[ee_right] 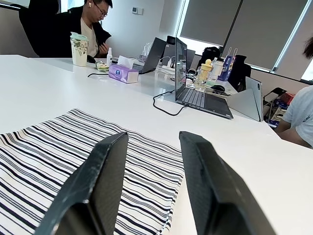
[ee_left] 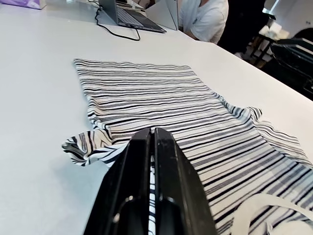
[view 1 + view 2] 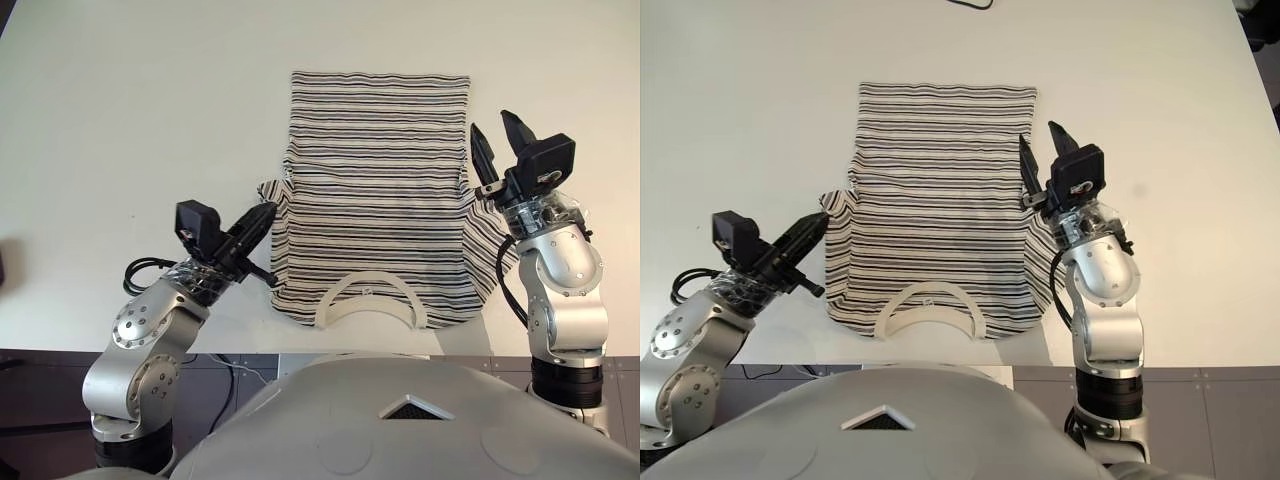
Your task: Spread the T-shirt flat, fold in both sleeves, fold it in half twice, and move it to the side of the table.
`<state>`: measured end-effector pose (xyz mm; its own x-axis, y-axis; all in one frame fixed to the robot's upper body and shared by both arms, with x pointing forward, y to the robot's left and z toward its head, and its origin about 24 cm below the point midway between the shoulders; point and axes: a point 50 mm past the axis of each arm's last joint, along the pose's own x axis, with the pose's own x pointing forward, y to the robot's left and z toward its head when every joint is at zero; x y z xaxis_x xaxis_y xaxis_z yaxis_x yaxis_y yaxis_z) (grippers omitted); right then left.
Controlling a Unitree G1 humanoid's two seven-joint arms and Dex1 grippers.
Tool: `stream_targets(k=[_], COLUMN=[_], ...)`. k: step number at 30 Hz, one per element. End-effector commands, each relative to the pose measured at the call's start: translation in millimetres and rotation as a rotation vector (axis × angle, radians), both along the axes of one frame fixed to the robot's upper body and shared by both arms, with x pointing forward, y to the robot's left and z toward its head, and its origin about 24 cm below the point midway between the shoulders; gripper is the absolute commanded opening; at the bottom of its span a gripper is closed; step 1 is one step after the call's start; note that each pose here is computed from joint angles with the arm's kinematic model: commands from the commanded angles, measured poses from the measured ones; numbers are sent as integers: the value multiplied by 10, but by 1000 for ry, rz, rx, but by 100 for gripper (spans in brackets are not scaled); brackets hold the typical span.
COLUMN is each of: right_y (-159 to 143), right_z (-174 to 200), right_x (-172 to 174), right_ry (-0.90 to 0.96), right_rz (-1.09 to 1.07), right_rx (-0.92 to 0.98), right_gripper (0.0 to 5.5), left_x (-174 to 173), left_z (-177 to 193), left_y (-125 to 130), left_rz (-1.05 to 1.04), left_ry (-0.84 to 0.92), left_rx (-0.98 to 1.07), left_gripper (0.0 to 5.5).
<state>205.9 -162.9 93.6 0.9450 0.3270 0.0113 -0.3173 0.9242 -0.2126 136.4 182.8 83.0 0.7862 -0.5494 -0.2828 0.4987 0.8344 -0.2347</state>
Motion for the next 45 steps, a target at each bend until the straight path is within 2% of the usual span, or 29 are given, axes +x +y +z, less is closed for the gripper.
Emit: stream_targets(k=[1,6,14,16,19,23,26,29,35,41,45], right_y=[27,51,88,86,100,79,55,35,63,61,1], right_z=[-12,-27,-43,-44,-40,-41,-70,-115,-139,-194,-316], right_x=[32,85,135,143,161,167,87,26,30,-24,-167], right_ry=[-4,11,28,28,22,17,41,71,85,126,227], right_rz=[-7,-26,-1,-1,3,12,55,116,157,191,302], right_rx=[5,51,54,52,51,37,16,-16,-30,-36,-78], right_gripper=[192,192,192,192,192,192,192,192,192,192,192], left_x=[-24,6,43,72,127,152,314,506,811,818,796], left_z=[-53,-211,-405,-417,-357,-130,-47,-190,-427,-631,-720], left_y=[-112,-238,-245,-248,-238,-201,-18,98,-59,-166,-165], left_rz=[-172,-386,-496,-492,-459,-404,-312,-239,-218,-294,-288], left_ry=[19,42,48,25,-1,-40,-64,-83,-149,-136,-129], left_rx=[86,191,373,389,346,204,200,300,348,409,438], left_gripper=[12,12,12,12,51,81,81,81,81,81,81])
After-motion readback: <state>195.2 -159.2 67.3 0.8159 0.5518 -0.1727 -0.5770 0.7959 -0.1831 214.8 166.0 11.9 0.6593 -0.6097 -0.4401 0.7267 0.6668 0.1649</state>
